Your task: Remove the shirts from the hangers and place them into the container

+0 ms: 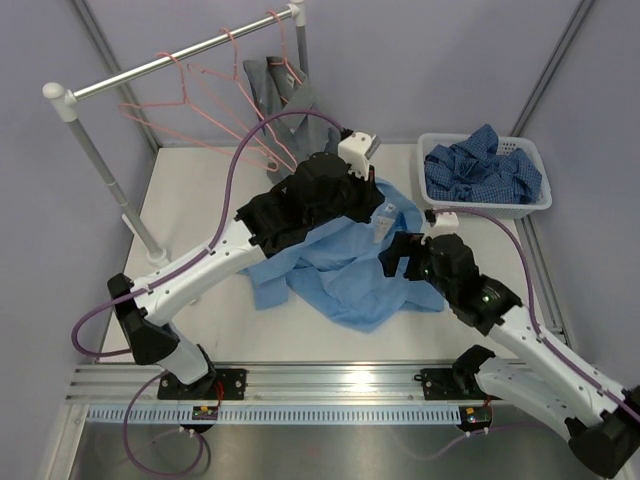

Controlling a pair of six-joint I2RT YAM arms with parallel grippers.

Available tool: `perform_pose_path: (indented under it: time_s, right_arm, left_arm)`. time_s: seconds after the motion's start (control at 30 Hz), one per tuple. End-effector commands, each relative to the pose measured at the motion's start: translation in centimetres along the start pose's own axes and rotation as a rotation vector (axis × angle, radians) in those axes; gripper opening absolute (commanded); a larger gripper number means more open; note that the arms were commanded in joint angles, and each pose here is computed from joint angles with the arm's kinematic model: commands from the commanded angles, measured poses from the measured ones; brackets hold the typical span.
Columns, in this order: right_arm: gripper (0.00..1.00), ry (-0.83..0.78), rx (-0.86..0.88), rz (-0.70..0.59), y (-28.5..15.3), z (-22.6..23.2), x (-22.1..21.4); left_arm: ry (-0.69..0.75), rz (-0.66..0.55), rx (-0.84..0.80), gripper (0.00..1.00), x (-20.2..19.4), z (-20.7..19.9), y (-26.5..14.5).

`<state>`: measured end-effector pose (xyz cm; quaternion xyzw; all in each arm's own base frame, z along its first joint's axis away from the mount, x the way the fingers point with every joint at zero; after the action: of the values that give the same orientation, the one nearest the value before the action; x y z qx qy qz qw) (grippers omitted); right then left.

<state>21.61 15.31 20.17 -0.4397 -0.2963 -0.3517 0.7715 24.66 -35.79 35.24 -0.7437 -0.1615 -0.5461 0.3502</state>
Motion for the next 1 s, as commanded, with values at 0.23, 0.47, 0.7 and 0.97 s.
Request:
perform_pose_path:
  time_s: [0.23,0.47,0.7,0.97]
  right_arm:
    - [1.00,0.214,-0.075,-0.457,-8.6,-3.4,5.6]
    - [1.00,0.226,-0.104,-0.526,-11.1,-4.8,5.9]
    - [1.00,0.181,-0.130,-0.435,-9.8,-4.8,4.8]
    - [0.99,0.194,-0.160,-0.188,-5.5,-3.7,1.4]
  left_arm:
    - [0.057,-0.378,-0.405,0.00,14.7,-10.5,-3.1]
    - [0.086,-0.376,-0.489,0.00,13.6,-12.5,-1.2]
    - [-0.015,-0.190,-0.181,0.05,3.2,-6.6,5.3]
    - [-0.136,-0.003,0.074,0.54,-7.2,0.3,5.9]
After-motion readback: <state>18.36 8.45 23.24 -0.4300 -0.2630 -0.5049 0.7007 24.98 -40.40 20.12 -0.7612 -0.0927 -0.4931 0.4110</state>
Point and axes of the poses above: each gripper's point midway between its finger pads, its own y axis out along the fingers, its own z axis along the line the jaws close on, x = y × z, the point moved 4 cm from there along -y, back along the fingers, and after that the axes turned 8 degrees about y, right-handed, at the moved point
